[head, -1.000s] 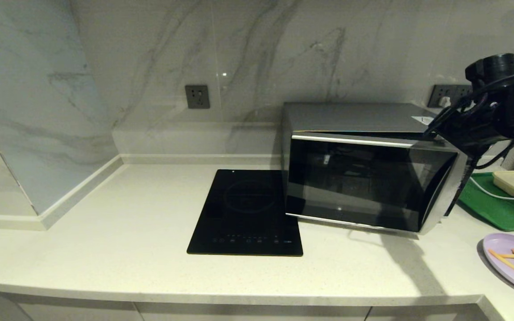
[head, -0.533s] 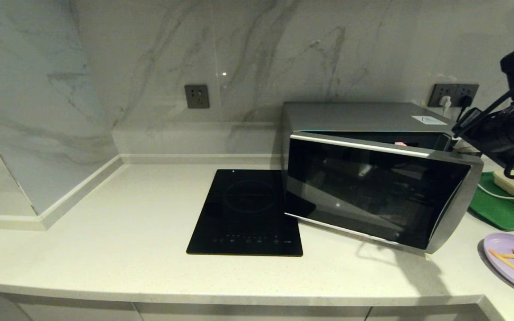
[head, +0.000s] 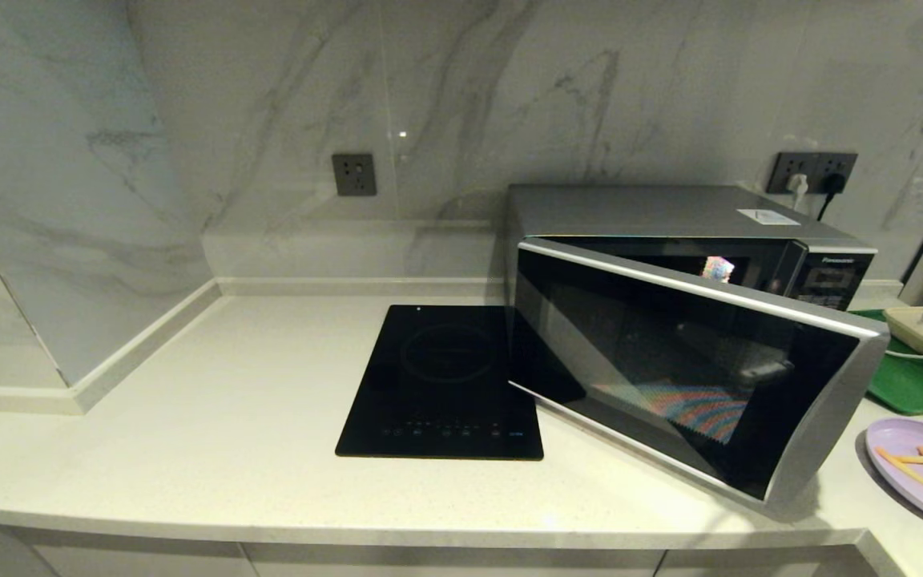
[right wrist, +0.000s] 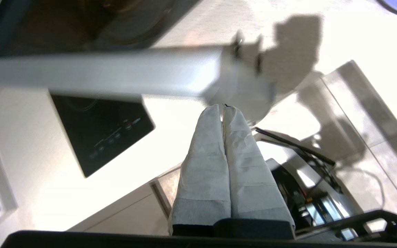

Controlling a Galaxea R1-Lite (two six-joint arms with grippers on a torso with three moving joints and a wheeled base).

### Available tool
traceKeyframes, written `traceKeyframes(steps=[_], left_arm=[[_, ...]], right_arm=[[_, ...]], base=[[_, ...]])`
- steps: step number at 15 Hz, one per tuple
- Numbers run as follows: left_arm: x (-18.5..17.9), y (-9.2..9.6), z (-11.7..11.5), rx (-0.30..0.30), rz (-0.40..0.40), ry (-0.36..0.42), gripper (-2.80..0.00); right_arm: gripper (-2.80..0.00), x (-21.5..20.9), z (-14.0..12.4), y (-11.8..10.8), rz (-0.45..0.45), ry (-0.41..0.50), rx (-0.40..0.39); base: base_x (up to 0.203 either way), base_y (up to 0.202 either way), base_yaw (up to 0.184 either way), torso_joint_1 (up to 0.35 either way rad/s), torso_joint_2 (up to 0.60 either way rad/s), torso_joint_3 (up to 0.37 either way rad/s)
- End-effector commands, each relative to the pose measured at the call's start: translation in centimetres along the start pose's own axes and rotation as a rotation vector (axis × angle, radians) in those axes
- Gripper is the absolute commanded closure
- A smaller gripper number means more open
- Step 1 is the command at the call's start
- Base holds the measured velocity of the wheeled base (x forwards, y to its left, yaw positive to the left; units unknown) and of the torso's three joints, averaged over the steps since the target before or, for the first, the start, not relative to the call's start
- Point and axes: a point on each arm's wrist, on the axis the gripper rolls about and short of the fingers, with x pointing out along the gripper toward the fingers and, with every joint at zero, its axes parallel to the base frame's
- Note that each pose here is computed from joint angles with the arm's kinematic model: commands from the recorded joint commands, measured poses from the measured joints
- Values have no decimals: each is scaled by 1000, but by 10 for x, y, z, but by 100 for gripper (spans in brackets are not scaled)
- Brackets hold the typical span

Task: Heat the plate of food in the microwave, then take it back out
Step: Open the microwave oven

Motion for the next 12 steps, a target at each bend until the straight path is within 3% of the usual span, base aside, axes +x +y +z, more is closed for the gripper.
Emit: traceKeyframes(steps=[1, 5, 8, 9, 12], left_arm=[[0, 0, 0, 0, 1, 0, 0], [0, 0, 0, -1, 1, 0, 0], [0, 0, 0, 0, 1, 0, 0], [0, 0, 0, -1, 1, 0, 0], [0, 0, 0, 0, 1, 0, 0]], right_arm=[[0, 11, 1, -3, -33, 4, 15], [0, 62, 18, 5, -124, -119, 27], [0, 76, 12, 11, -125, -88, -9], [0, 78, 4, 17, -113, -66, -44], [0, 70, -27, 36, -47, -3, -272]], base=[[0, 0, 0, 0, 0, 0], [0, 0, 0, 0, 0, 0], [0, 0, 0, 0, 0, 0], [0, 0, 0, 0, 0, 0], [0, 0, 0, 0, 0, 0]])
